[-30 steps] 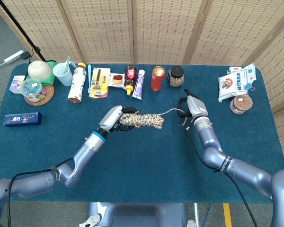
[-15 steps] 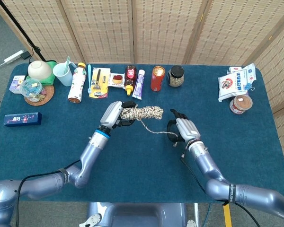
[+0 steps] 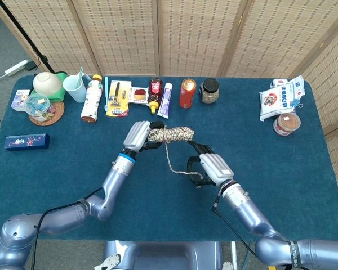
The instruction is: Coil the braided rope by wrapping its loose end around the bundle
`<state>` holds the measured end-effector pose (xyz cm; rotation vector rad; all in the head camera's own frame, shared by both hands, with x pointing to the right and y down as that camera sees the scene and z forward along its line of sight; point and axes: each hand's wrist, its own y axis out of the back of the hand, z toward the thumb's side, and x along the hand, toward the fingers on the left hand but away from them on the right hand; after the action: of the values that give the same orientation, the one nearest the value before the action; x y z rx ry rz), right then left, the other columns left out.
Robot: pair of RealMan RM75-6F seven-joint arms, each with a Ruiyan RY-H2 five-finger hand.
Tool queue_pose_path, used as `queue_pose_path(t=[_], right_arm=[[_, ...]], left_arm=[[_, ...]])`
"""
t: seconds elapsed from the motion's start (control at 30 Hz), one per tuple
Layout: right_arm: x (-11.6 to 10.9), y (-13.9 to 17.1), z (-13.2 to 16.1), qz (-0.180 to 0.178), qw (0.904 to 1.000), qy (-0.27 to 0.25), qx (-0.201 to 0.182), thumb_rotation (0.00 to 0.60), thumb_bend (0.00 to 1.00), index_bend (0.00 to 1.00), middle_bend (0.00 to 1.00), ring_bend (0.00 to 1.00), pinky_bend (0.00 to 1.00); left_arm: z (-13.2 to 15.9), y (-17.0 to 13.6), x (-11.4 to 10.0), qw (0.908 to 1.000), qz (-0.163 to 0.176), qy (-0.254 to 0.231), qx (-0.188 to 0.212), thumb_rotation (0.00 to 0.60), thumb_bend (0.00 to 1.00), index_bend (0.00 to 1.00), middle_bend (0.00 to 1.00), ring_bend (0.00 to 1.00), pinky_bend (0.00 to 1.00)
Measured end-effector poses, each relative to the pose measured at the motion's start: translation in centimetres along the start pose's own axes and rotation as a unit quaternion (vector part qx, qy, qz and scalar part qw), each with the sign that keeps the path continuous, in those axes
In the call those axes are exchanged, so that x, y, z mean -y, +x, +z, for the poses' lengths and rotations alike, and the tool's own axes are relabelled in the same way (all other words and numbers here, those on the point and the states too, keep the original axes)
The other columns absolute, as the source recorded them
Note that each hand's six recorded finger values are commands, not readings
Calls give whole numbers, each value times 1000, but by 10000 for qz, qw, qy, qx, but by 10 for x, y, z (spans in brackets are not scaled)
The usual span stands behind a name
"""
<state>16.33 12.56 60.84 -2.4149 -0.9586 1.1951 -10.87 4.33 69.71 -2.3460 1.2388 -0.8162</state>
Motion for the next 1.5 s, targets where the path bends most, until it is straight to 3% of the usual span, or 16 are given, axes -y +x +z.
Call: queue_pose_path(t=[0.3,0.73,1.13,1.27,1.5], right_arm=[[-33,13,56,-383,9985,-96,-369,600,566,707,0,0,0],[-70,-17,94,-863,9955,44,-379,600,566,708,0,0,0],[-120,-74,54,-1452,9878,392,395,600,566,709,0,0,0],[-129,-91,25,-1339,9883,383,630,600,566,708,0,0,0],[-121,-105,-23,-1029,9900,179,949,600,567,706,0,0,0]], left_arm=[[-3,-6,34,9987,-378,338,37,600,598,793,635,633,780],[-1,-21,47,9953,-723,556,319,600,598,793,635,633,780],[-3,-51,31,9886,-1181,569,738,600,598,794,635,633,780],[-1,-56,18,9890,-1192,384,788,600,598,794,635,633,780],[1,-59,4,9892,-1232,179,769,600,598,796,635,634,780]])
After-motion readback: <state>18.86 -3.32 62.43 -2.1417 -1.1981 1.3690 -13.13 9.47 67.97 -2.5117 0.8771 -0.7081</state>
